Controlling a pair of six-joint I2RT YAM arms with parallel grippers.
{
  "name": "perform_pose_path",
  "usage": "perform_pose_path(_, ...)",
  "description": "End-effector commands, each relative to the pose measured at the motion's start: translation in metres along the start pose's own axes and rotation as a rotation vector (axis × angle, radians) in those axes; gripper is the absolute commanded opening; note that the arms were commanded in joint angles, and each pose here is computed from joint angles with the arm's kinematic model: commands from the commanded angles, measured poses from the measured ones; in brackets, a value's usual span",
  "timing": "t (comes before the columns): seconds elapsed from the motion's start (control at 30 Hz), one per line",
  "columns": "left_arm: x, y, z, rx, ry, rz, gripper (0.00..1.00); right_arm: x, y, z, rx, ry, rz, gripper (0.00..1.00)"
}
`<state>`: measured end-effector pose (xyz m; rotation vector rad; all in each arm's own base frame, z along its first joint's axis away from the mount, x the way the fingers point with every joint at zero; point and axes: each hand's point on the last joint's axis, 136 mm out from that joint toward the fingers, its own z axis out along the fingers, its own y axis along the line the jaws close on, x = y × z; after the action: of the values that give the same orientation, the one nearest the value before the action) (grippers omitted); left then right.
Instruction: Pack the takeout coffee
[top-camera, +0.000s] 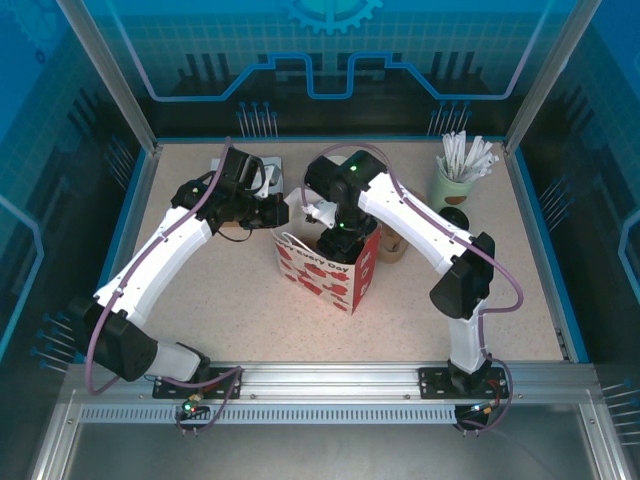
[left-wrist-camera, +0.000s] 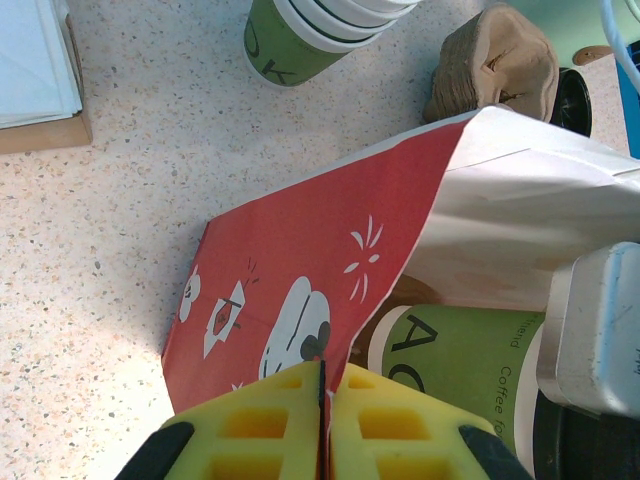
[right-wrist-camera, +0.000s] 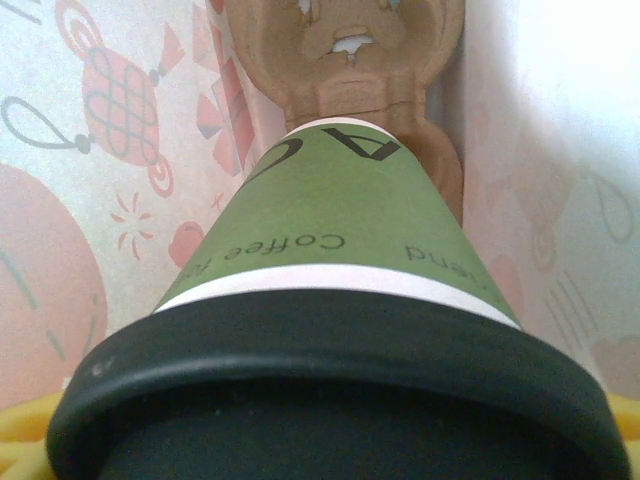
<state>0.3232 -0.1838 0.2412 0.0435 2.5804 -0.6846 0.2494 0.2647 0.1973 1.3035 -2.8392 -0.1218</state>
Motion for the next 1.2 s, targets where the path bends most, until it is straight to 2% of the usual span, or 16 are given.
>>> perform_pose_path(0.0,-0.008,-0.009,-0.013,0.017,-0.045,0.036,0.09,0.007,0.003,-0.015,-0.014,-0.015,0.013,0.73)
perform_pose_path(0.3,-0.009,-0.009,-0.013,0.017,-0.049,0.038,0.11,0.006,0.004,-0.017,-0.013,-0.028,0.009,0.73)
perform_pose_path(0.47,-0.013,-0.012,-0.02,0.025,-0.082,0.053,0.32,0.004,0.003,-0.026,-0.016,-0.065,0.025,0.73)
perform_pose_path(0.57,-0.019,-0.017,-0.032,0.035,-0.128,0.077,0.41,0.004,0.001,-0.034,-0.021,-0.096,0.047,0.73)
perform_pose_path(0.73,-0.029,-0.021,-0.056,0.032,-0.231,0.126,0.64,0.002,0.002,-0.044,-0.05,-0.145,0.07,0.73)
perform_pose_path(0.97,-0.034,-0.026,-0.092,0.047,-0.404,0.205,0.79,0.0,0.0,-0.062,-0.07,-0.214,0.104,0.73)
perform_pose_path(1.17,-0.03,-0.038,-0.113,0.115,-0.512,0.332,0.89,0.005,-0.002,-0.096,-0.09,-0.321,0.147,0.72)
